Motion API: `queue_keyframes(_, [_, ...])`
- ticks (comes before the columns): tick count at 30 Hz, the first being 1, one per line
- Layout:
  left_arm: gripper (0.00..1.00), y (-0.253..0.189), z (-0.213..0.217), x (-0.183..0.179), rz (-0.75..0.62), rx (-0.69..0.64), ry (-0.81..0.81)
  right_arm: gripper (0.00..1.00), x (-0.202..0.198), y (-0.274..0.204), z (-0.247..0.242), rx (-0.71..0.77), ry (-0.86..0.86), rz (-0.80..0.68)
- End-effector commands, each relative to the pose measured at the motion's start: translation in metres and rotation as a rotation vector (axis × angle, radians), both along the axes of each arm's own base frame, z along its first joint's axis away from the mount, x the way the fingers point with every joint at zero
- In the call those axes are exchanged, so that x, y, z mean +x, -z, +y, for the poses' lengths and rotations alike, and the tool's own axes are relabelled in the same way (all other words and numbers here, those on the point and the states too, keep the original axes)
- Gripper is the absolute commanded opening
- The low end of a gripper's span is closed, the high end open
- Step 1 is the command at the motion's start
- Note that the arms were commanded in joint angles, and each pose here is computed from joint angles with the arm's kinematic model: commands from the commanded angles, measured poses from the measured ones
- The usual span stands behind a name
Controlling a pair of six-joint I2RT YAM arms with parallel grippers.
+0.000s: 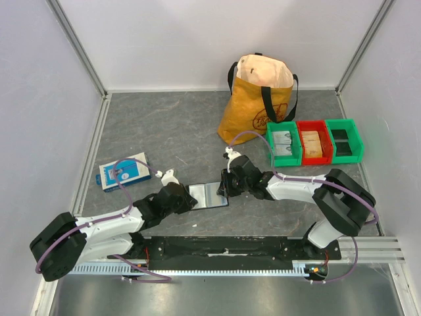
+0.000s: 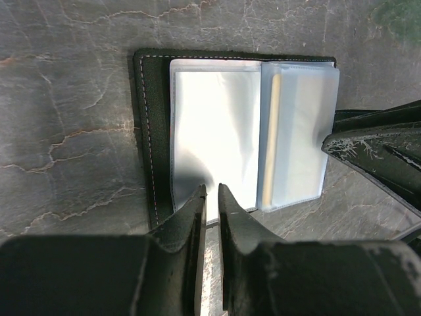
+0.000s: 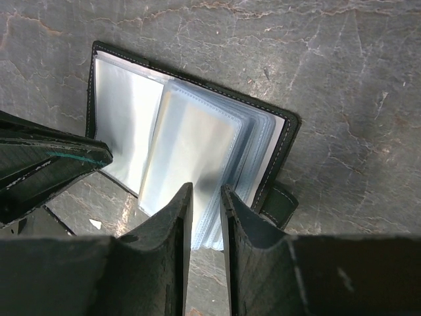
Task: Take the credit cards out of the card holder
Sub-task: Remove the credit card from the card holder.
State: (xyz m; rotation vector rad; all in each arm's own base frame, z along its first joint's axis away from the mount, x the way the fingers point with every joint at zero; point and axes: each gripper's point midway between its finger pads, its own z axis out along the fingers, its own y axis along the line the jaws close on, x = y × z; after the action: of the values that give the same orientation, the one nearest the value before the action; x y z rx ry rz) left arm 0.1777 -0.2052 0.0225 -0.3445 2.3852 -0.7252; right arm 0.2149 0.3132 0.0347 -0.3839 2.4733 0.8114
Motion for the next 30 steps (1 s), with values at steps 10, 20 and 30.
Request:
queue_keyframes(10, [0.18,0.002,-0.001,0.000,0.013,-0.004,-0.001,0.34,0.004,-0.038,0.013,0.053,-0.012,-0.058])
queue_keyframes(20, [0.18,0.002,-0.001,-0.001,0.010,-0.004,0.004,0.43,0.009,-0.031,0.009,0.012,0.012,-0.070])
queue_keyframes(30, [0.18,0.002,-0.002,-0.001,0.009,-0.009,0.006,0.40,0.008,-0.019,0.015,0.010,-0.002,-0.044])
